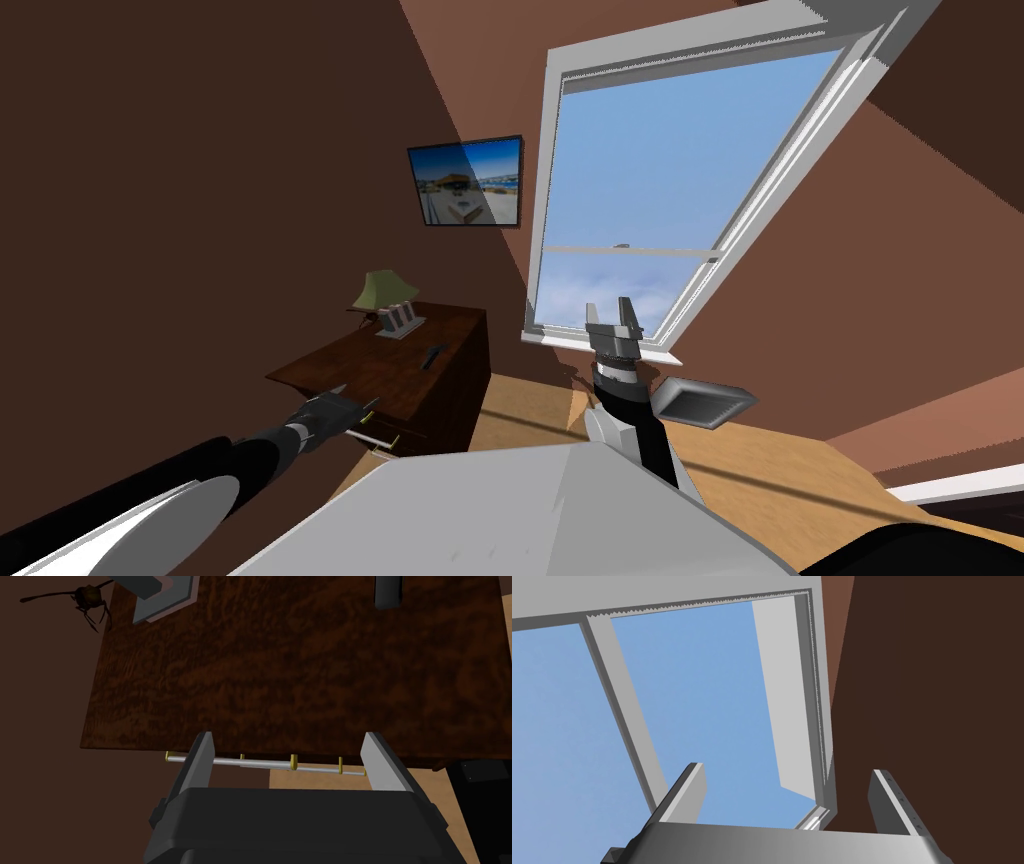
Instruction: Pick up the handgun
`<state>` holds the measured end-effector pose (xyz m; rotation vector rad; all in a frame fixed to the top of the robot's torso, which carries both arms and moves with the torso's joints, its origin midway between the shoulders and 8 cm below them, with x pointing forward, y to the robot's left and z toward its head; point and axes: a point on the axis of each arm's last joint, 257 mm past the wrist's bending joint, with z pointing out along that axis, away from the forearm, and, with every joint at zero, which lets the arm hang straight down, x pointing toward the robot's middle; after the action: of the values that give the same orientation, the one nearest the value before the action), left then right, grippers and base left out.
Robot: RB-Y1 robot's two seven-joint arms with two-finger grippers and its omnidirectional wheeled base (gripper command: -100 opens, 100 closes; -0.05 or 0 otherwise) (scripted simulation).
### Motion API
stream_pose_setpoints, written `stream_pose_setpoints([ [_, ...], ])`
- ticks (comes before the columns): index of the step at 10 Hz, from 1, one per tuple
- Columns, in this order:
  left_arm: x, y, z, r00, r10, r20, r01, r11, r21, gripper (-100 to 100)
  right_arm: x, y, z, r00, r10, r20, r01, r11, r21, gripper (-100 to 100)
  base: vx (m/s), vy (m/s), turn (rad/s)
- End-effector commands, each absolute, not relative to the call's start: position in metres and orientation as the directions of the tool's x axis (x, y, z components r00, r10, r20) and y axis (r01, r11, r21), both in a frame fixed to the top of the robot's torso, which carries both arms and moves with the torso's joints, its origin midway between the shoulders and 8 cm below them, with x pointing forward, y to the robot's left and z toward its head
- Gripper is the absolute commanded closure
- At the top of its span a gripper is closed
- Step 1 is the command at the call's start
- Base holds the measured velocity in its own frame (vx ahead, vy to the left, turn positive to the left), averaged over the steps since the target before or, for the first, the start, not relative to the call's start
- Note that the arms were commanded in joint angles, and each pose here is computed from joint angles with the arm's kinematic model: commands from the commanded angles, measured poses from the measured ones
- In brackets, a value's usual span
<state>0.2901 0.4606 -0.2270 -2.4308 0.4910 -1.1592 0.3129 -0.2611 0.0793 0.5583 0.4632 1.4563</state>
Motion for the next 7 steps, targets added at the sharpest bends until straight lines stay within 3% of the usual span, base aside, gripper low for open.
stream_pose_setpoints([
  [1,0.287,0.454,-0.233,0.613,-0.438,0.658,-0.151,-0.882,-0.447,-100,0.313,-0.261,0.079,0.068,0.997,0.040,-0.790,0.029,0.612,0,0.096,-0.025,-0.048],
  [7,0.269,0.437,-0.255,0.679,-0.373,0.633,-0.202,-0.923,-0.328,-100,0.313,-0.261,0.079,0.068,0.997,0.040,-0.790,0.029,0.612,0,0.099,-0.012,-0.022],
])
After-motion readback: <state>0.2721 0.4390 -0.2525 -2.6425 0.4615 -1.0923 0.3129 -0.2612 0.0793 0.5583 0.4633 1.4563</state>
